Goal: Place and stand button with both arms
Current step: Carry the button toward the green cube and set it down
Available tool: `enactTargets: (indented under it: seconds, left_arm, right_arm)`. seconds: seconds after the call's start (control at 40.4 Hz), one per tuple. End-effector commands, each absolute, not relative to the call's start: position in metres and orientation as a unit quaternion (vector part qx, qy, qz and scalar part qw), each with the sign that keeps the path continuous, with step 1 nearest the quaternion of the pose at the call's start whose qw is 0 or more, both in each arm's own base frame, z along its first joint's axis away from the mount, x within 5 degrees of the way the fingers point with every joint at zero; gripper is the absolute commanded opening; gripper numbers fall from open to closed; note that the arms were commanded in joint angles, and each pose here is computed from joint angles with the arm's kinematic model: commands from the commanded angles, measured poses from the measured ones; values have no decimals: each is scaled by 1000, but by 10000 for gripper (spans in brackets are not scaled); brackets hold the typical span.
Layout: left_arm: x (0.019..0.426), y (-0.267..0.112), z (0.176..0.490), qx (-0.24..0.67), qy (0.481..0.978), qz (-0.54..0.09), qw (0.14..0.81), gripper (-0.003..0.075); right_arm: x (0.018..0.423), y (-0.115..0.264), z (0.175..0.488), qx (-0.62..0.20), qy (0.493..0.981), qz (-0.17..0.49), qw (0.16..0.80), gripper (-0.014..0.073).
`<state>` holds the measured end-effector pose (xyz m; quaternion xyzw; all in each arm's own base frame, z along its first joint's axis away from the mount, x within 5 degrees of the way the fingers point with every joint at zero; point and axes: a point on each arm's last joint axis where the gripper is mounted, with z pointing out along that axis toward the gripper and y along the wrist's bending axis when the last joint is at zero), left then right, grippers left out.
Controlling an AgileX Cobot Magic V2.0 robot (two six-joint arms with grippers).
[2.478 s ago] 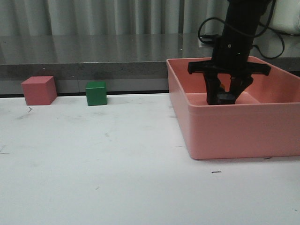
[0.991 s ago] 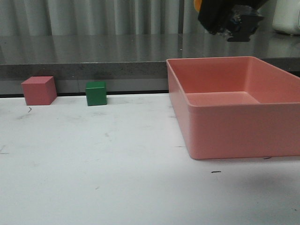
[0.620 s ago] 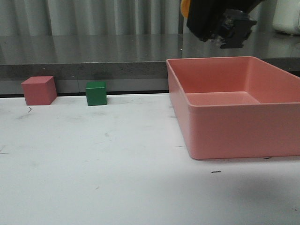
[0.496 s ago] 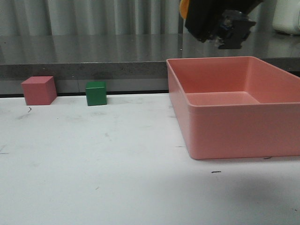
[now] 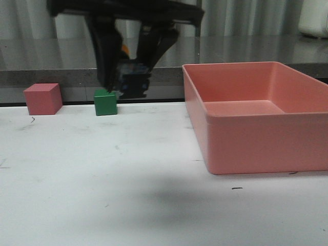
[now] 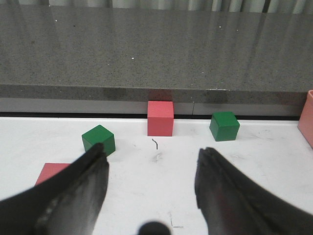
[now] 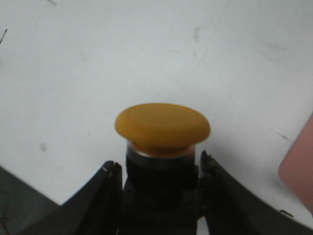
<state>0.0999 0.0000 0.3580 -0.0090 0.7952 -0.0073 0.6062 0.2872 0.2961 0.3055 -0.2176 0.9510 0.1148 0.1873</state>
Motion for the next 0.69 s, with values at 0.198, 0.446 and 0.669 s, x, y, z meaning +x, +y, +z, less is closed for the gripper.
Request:
enactTargets:
  seconds: [0.198,0.446,0.669]
  left_arm:
    - [102,-1,374,-8,766,-12,643,384]
    - [102,-1,374,-8,766,-12,643,384]
    - [102,-1,374,-8,766,-12,643,384]
  right_arm:
    - [323,336,298,-136,963,108,207,225]
    - [348,359,268,-86,968,112,210,226]
    - [368,360,253,-52,968,103,224,226]
